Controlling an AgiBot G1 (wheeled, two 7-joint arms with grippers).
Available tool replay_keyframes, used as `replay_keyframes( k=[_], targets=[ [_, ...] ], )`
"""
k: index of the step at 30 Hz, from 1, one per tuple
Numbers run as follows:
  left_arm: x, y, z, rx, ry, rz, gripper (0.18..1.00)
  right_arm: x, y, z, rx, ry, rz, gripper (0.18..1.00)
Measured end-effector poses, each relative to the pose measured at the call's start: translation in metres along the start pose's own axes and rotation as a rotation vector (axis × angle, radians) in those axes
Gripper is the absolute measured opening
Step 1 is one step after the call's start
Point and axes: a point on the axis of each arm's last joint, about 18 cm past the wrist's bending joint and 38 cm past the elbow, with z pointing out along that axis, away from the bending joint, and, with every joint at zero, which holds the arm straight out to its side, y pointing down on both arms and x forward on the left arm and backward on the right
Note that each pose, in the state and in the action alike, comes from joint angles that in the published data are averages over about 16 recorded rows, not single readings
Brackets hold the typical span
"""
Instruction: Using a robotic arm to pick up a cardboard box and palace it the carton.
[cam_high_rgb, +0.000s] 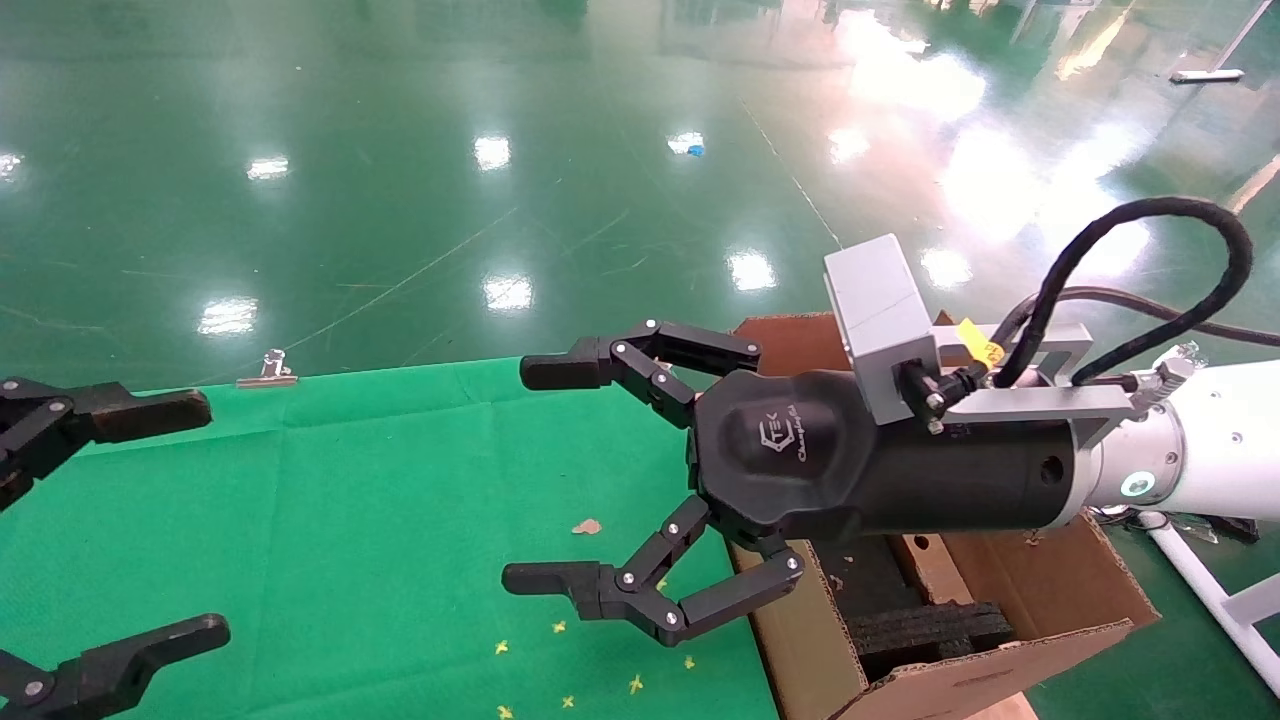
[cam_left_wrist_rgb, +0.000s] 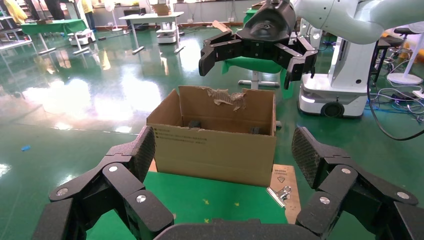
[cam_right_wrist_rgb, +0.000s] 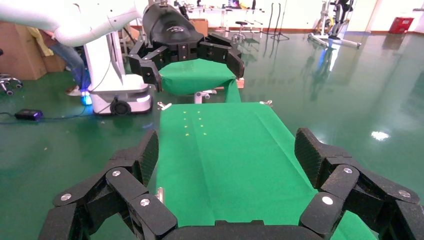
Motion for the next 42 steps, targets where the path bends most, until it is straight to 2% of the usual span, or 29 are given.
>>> replay_keyframes(
  k=[42],
  targets=[
    [0.0000,0.0000,0.0000,0.000,0.000,0.000,1.001,0.0000,0.0000,0.0000,0.000,0.000,0.000,1.000]
  ],
)
